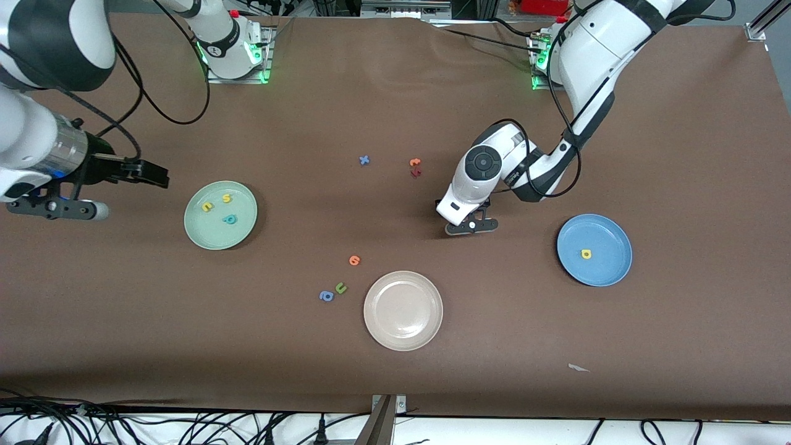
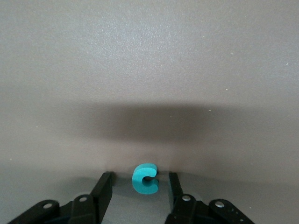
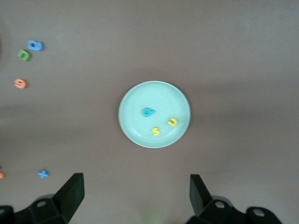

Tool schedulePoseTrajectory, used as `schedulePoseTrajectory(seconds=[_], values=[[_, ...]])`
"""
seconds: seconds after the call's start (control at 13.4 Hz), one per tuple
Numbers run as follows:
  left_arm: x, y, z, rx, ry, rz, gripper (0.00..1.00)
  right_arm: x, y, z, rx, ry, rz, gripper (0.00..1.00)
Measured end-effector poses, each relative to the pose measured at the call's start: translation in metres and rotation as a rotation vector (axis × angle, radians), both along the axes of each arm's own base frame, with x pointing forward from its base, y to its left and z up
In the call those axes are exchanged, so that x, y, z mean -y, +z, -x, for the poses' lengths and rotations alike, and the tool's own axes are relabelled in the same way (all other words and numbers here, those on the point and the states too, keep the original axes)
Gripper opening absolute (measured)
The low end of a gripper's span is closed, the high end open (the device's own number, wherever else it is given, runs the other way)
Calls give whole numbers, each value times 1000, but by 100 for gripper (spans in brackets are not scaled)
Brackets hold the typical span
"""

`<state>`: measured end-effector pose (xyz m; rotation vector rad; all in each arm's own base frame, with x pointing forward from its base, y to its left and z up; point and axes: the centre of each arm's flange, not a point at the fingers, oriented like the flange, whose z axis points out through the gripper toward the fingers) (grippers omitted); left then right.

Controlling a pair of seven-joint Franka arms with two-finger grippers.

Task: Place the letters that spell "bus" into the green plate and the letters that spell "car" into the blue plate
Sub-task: 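Grasp the teal c with the left gripper while the right gripper withdraws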

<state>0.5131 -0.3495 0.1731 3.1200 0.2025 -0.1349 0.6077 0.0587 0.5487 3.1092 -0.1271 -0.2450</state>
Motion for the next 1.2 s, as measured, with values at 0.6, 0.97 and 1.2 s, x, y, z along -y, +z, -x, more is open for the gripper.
schedulePoseTrajectory(seconds=[0.6, 0.97, 1.2], values=[[2, 0, -5, 3, 9, 7, 38, 51, 52, 76, 48, -19, -15, 100], [2, 0, -5, 4, 12, 7, 30, 78, 58, 69, 78, -41, -18, 100], [3, 0, -5, 4, 26, 6, 25, 76, 51, 55, 126, -35, -17, 100]])
